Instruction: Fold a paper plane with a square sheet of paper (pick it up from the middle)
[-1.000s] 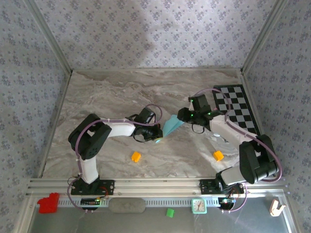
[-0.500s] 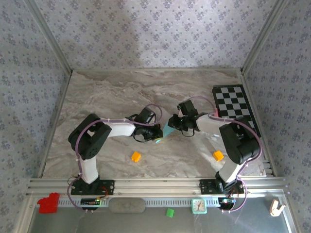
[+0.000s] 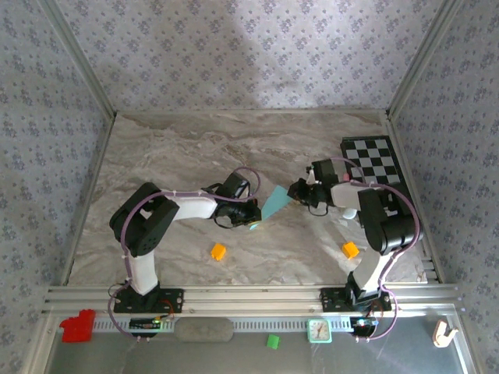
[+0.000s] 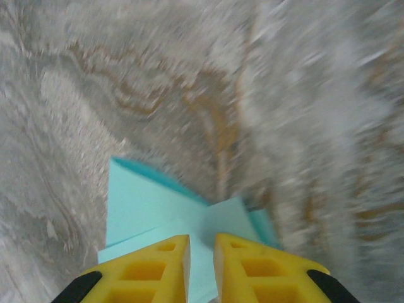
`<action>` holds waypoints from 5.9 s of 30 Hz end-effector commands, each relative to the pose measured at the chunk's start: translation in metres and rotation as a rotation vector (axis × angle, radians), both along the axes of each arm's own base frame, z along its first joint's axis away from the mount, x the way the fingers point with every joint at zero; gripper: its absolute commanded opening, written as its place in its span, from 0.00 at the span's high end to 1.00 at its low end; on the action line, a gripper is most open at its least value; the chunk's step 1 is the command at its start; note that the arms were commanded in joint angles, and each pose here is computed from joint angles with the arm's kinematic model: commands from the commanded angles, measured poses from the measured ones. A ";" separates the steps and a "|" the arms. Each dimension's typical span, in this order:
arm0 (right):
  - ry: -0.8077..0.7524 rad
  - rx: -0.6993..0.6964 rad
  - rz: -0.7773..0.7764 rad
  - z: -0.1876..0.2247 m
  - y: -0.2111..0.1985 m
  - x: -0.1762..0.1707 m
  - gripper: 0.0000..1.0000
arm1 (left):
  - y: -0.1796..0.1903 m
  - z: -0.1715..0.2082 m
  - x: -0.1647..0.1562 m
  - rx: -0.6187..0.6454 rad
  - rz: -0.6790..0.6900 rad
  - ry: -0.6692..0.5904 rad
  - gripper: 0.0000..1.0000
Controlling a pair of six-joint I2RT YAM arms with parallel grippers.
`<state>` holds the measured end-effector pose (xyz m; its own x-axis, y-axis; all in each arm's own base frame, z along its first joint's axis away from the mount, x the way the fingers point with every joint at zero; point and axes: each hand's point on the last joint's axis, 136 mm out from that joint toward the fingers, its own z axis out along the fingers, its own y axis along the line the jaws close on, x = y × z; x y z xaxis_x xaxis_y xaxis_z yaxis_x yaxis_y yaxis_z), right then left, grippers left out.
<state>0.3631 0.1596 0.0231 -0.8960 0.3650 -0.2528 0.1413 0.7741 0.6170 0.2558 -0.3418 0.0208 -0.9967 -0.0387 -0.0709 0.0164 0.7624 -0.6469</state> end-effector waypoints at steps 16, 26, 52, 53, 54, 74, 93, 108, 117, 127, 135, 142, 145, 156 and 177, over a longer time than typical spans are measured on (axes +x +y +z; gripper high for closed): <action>-0.172 -0.172 -0.037 0.095 -0.040 -0.005 0.77 | 0.019 -0.028 -0.021 0.117 -0.007 0.109 1.00; -0.065 0.088 0.120 0.073 0.072 -0.035 0.84 | 0.015 -0.025 -0.019 0.102 -0.009 0.103 1.00; 0.215 -0.059 0.192 -0.037 0.072 -0.066 0.86 | -0.023 0.030 0.000 -0.053 -0.136 -0.053 0.89; 0.214 -0.054 0.199 -0.038 0.073 -0.065 0.86 | -0.023 0.027 0.001 -0.046 -0.135 -0.050 0.90; 0.211 -0.051 0.206 -0.038 0.074 -0.064 0.86 | -0.022 0.023 0.001 -0.035 -0.133 -0.044 0.89; 0.288 -0.110 0.232 -0.057 0.059 -0.067 0.86 | 0.015 -0.022 -0.017 0.146 -0.159 0.028 1.00; 0.329 -0.149 0.259 -0.069 0.048 -0.067 0.86 | 0.048 -0.021 -0.062 0.197 -0.317 0.076 1.00; 0.180 -0.057 0.427 -0.025 0.090 -0.062 0.84 | 0.067 0.021 -0.050 0.202 -0.256 -0.033 1.00; -0.031 -0.046 0.514 0.067 0.114 -0.057 0.74 | 0.119 0.094 0.006 0.276 0.070 -0.263 0.69; -0.094 -0.323 0.288 0.102 0.075 -0.052 0.47 | 0.196 0.153 0.032 0.376 0.351 -0.441 0.19; 0.002 -0.501 0.103 0.082 0.077 -0.052 0.29 | 0.216 0.171 0.041 0.355 0.409 -0.531 0.00; 0.063 -0.555 0.027 0.056 0.099 -0.053 0.30 | 0.221 0.160 0.040 0.350 0.407 -0.492 0.00; 0.080 -0.549 0.002 0.043 0.107 -0.054 0.32 | 0.220 0.156 0.040 0.342 0.405 -0.482 0.00; 0.117 -0.665 -0.057 0.038 0.091 -0.060 0.46 | 0.217 0.145 0.041 0.341 0.387 -0.447 0.00; 0.167 -0.600 -0.070 0.031 0.086 -0.068 0.82 | 0.212 0.142 0.045 0.311 0.395 -0.416 0.00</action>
